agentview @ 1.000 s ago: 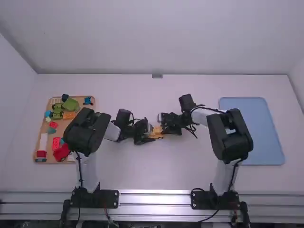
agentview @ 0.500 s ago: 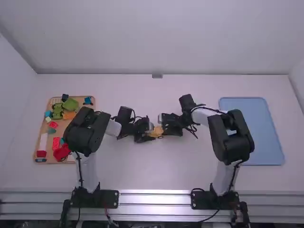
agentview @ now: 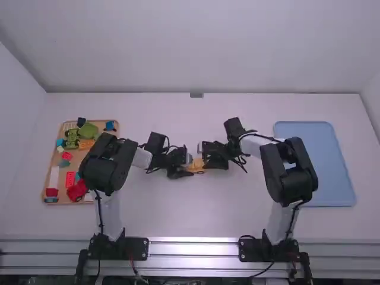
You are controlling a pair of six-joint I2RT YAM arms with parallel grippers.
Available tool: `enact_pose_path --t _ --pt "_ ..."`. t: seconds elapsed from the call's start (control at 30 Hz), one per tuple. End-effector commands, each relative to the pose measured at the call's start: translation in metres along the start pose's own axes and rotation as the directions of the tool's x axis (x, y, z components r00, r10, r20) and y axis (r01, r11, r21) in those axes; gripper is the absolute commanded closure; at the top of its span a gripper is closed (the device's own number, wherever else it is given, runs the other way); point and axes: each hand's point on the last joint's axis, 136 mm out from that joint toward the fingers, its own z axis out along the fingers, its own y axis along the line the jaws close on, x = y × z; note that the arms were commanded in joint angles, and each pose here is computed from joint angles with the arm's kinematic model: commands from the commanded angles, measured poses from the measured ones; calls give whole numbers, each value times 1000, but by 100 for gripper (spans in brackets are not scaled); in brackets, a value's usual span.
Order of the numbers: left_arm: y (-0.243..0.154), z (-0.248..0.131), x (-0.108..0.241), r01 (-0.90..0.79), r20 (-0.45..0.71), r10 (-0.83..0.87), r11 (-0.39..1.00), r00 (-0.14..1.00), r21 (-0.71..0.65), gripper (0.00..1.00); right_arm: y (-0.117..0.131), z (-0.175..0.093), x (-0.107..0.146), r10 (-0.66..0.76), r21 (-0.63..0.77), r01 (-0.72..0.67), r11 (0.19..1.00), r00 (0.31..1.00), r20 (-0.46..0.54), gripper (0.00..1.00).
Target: Assemble lego blocks to make yellow taxi
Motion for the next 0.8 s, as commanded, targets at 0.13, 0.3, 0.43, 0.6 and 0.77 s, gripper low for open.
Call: enact_pose_path --t 0.13,0.3,0.43,0.6,0.77 --pt "-16 3 33 62 -111 -61 998 992 6 62 -7 -2 -17 -35 36 36 999 999 -24 70" --pt "-15 3 32 61 -110 -60 998 992 6 62 -7 4 -17 -20 45 23 999 998 -61 71" --pt "-15 3 32 62 -111 -61 998 992 6 62 -10 4 -16 -8 61 13 998 998 -68 43" --pt "-15 3 33 62 -111 -61 998 992 5 61 -12 0 -27 -18 55 19 998 1000 -19 5" --pt "-12 2 40 78 -152 -80 997 985 -22 61 -9 -24 -47 -78 37 74 997 989 125 11"
